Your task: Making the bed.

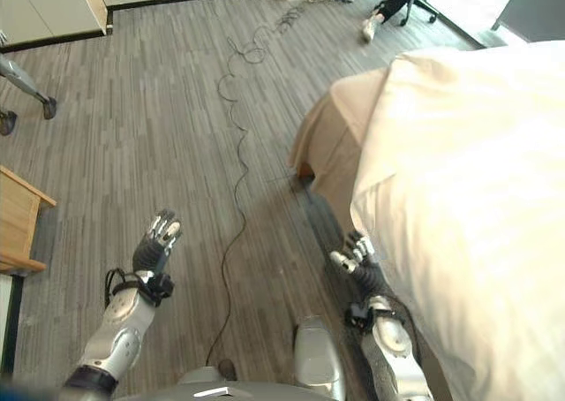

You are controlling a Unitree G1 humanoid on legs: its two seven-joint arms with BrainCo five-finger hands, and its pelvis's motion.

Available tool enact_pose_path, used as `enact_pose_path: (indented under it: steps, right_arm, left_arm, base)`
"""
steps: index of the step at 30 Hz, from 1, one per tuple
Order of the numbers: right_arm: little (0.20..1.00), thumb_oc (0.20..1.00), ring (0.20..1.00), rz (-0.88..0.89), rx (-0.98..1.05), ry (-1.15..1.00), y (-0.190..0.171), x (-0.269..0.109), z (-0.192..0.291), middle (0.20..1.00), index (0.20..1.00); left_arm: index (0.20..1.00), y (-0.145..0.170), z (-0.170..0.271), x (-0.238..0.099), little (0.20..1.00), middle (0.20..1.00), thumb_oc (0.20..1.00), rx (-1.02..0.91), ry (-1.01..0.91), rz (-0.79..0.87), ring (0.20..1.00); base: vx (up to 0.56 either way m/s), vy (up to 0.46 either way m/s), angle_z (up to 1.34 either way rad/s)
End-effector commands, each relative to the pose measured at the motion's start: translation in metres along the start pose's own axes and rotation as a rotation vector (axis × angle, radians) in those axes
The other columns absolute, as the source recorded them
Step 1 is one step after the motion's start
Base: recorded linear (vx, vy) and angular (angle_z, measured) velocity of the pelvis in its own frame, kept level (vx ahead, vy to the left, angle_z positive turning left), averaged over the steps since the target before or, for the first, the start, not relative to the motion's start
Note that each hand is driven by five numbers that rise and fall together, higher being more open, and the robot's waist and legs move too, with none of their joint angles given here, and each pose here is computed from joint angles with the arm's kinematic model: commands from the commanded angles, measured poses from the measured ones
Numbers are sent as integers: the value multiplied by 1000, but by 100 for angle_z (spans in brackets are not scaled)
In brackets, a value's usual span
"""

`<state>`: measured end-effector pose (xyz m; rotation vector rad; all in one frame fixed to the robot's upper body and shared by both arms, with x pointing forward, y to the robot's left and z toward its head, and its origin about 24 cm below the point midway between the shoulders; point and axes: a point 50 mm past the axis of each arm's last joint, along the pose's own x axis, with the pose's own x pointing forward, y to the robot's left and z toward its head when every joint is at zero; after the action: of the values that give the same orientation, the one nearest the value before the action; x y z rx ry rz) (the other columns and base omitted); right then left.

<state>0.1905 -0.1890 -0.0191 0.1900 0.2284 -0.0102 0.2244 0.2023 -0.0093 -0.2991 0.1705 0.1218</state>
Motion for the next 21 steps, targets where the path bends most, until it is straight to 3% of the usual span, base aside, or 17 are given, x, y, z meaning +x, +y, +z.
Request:
enact_pose_path:
  steps: [1, 9, 21]
  right_arm:
    - [1000, 1000, 1000, 52, -37, -120, -7, 10, 32, 1000, 1000]
    - [1000, 1000, 1000, 159, -118, -86, 5, 15, 32, 1000, 1000]
    - [1000, 1000, 1000, 234, -170, -121, 23, 23, 40, 1000, 1000]
  left_arm:
    - [1000, -9, 33, 5, 1000, 1000, 1000, 23, -156, -67, 1000]
    - [1000, -10, 11, -8, 1000, 1000, 1000, -42, -74, -70, 1000]
    - [1000, -17, 31, 2, 1000, 1000, 1000, -51, -157, -70, 1000]
  base:
    - [97, 8, -4]
    - [67, 12, -26]
    - [27, 63, -3]
